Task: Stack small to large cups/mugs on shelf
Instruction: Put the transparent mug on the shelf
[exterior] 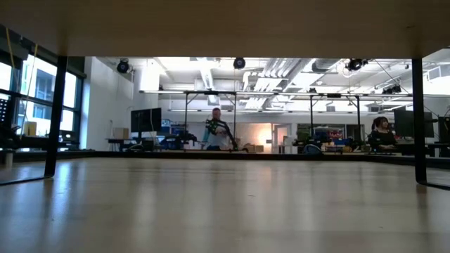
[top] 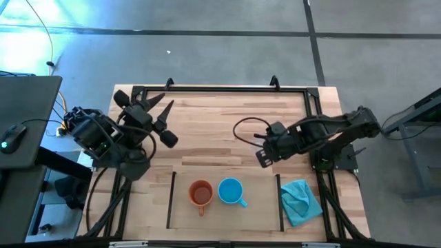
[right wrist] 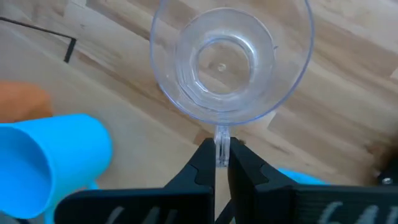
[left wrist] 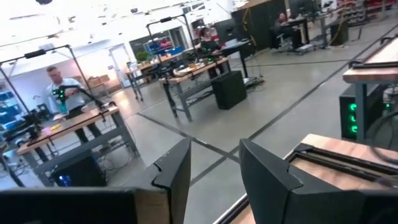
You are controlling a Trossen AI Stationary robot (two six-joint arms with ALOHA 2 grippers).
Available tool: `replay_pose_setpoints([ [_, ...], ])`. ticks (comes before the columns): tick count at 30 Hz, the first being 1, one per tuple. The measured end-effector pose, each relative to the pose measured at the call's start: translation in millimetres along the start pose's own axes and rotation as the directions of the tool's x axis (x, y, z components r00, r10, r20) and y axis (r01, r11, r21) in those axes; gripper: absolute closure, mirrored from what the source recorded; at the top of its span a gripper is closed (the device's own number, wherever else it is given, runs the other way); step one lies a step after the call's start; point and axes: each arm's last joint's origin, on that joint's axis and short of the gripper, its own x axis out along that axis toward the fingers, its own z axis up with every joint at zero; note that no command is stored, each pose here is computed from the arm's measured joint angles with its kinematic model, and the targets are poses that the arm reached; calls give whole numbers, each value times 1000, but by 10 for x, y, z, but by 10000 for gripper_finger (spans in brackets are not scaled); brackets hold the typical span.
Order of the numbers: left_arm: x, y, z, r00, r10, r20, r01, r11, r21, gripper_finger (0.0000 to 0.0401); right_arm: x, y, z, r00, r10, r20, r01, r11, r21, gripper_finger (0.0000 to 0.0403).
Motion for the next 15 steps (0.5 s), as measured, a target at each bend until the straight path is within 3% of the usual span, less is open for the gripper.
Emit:
replay_pose_setpoints([
  [15,164,37,-5,997,68,-20,-69,997,-28,277,93,233,-300,997,70,-36,-69,997,41,403],
])
